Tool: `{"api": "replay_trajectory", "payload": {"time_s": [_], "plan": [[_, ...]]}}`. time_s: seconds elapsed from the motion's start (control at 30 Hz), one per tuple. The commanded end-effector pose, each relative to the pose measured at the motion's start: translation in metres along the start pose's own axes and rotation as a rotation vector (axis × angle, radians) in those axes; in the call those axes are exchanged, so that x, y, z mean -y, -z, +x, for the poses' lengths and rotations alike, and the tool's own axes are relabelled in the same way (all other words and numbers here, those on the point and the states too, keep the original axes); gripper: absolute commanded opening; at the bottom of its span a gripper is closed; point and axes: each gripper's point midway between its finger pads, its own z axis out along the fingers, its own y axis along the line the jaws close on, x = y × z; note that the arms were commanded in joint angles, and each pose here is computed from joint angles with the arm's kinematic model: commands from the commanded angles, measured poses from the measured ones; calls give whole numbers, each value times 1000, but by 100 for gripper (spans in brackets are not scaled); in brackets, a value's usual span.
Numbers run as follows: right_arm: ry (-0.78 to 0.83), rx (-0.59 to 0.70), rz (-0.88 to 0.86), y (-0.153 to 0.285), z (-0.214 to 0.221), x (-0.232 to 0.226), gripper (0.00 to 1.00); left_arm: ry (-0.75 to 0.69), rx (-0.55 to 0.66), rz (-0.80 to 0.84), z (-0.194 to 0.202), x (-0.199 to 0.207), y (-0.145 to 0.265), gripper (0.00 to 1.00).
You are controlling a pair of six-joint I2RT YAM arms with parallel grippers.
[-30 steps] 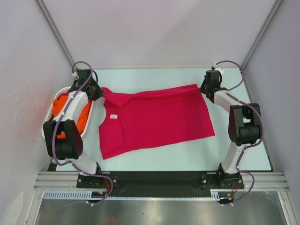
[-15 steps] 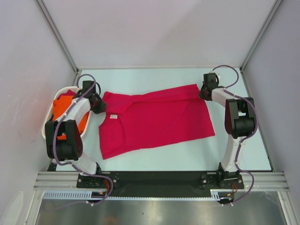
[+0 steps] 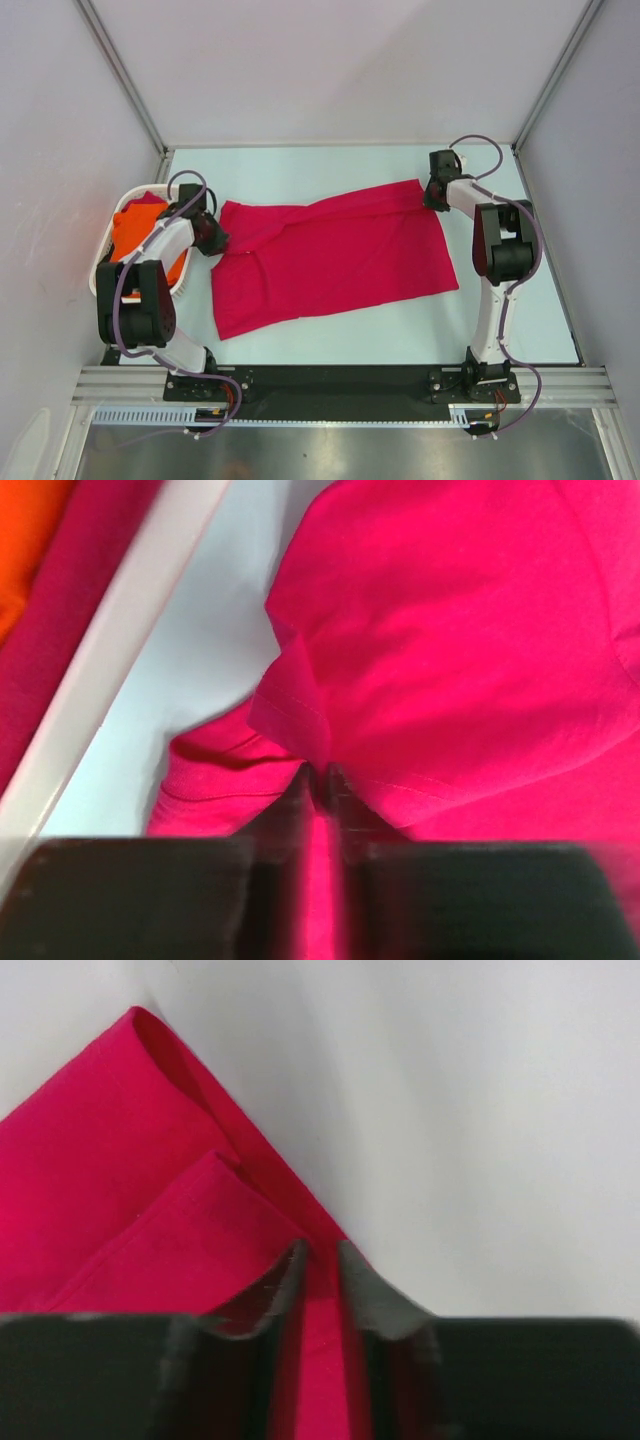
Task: Fold and stack the t-shirts
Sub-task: Fold the flattened tshirt in 1/3 of the way
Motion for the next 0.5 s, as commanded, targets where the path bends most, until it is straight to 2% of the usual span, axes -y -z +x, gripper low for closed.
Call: {"api": "replay_trajectory", "payload": {"time_s": [0.0,0.03,0.07,0.17,0.33,0.47], "plan": [[-18,-5,64,4,-5,9,34,-6,5,25,3,3,9,54],[-23,-3,62,8,-5,9,39,-8,6,27,4,4,11,62],[-30,9,56,9,-8,8,50,-10,23,40,1,7,16,69],[-47,58,47,22,-20,7,57,-11,50,60,-5,11,25,73],[-66,156,15,40,-43,3,58,-13,105,109,-14,24,40,73],[-63,183,-40,42,-50,-10,56,-37,115,142,-15,41,39,73]]}}
